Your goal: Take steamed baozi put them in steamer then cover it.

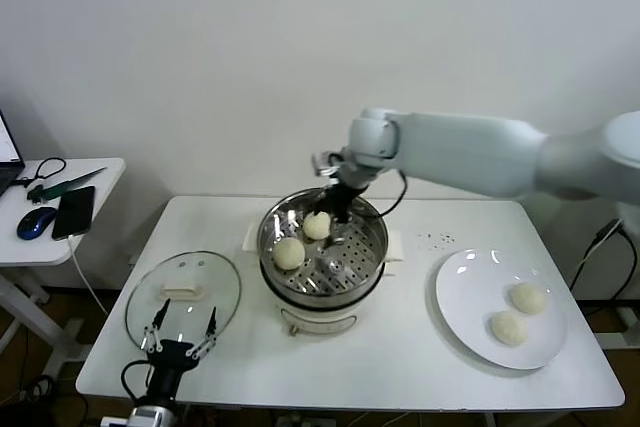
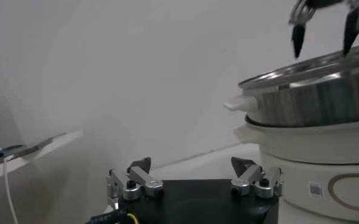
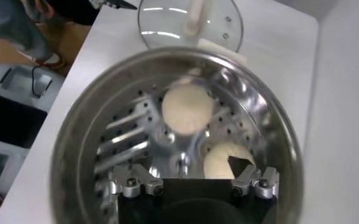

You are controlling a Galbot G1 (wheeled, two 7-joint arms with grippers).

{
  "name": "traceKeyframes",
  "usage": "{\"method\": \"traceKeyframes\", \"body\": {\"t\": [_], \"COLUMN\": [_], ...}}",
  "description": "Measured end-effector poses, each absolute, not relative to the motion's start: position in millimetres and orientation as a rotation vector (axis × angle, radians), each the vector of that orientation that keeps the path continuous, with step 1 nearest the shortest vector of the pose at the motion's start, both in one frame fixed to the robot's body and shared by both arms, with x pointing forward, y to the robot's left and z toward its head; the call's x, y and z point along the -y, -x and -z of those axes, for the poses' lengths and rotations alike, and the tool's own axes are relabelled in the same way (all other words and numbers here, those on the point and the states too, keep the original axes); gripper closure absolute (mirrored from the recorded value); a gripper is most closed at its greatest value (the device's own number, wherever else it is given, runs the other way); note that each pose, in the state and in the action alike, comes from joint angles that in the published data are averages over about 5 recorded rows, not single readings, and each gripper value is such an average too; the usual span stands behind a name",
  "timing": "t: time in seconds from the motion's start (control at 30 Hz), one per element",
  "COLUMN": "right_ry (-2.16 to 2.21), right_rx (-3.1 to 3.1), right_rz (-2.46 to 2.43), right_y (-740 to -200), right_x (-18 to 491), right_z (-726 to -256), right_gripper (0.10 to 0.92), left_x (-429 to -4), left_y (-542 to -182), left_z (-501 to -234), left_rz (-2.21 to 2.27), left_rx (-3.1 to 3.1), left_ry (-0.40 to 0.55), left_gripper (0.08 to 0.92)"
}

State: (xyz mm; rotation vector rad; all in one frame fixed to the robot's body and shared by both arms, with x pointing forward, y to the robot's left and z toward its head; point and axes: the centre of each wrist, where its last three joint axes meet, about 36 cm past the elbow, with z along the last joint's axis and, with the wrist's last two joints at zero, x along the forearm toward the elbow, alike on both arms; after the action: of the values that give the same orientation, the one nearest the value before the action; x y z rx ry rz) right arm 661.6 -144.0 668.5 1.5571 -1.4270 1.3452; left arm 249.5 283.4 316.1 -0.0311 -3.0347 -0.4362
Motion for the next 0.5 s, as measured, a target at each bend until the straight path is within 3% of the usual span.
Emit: {"method": "traceKeyframes", "body": {"t": [0.27, 0.5], "right_ry": [-1.507, -1.44], "right_rx": [1.439, 1.44], "right_rz": [-1.335, -1.304], "right_y": [-631.7, -602.8], "right_x": [237.6, 313.0], "right_z": [-666.9, -630.3], "right_gripper": [0.2, 0.2], "left_x": [-284.3, -284.5], "left_y": [-248.9, -247.4], "left_z": [-316.2, -317.4], "left_rz": [0.44, 0.443], "left_rx": [3.035, 3.033], "left_ry": [0.027, 0.022], "left_gripper": [0.177, 0.177]}}
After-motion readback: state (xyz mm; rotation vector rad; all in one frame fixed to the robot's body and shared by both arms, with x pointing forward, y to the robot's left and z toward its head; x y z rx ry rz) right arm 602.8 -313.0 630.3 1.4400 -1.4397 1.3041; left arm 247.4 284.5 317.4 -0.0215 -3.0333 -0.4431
